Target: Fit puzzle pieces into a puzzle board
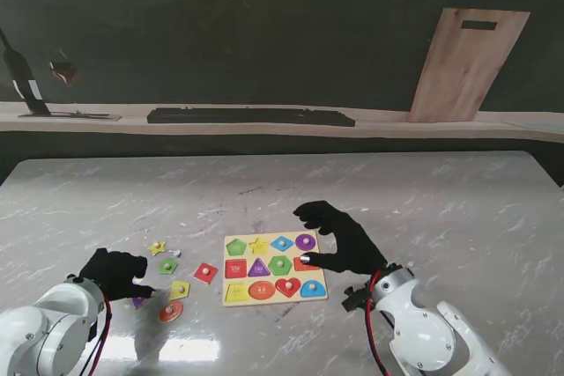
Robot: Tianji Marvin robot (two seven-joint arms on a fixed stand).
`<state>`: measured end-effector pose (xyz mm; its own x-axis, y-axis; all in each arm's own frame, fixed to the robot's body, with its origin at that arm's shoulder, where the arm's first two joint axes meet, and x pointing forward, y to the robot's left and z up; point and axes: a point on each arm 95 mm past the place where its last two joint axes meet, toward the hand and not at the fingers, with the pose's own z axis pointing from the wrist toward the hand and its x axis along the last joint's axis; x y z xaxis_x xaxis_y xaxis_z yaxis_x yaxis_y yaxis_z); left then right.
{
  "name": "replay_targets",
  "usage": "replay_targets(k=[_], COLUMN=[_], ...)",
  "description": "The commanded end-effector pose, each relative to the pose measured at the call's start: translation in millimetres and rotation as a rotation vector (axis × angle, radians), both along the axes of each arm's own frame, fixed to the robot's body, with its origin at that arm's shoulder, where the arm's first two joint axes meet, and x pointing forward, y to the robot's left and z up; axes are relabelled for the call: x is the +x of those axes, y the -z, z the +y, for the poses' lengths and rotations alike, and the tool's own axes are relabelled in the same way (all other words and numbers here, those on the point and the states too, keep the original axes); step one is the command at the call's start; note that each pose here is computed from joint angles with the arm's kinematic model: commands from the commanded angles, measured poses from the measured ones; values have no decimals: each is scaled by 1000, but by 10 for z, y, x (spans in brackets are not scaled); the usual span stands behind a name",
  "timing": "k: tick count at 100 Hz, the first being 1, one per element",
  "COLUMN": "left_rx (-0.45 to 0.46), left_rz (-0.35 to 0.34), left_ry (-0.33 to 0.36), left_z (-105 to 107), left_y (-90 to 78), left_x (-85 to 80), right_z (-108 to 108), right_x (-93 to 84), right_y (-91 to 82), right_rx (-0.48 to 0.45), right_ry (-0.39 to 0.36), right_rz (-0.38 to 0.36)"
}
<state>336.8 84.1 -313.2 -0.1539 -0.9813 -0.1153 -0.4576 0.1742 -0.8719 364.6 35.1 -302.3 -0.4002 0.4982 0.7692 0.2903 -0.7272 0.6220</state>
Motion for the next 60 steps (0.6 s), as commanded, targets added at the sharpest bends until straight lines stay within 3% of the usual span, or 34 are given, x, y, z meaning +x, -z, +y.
replay_targets(k=[1,14,36,60], left_rx=[1,31,107,130], left_rz=[26,56,21,32], left_ry=[-9,-20,1,1], left_z=[7,28,22,10], left_y=[15,62,167,218], left_x=[-41,-31,39,89], right_z=[25,26,29,29], right_x=[-23,-19,-10,-5], right_y=[23,27,31,31], right_rx=[1,1,1,0], right_ry=[-3,-3,0,5], right_rz=[7,8,11,11])
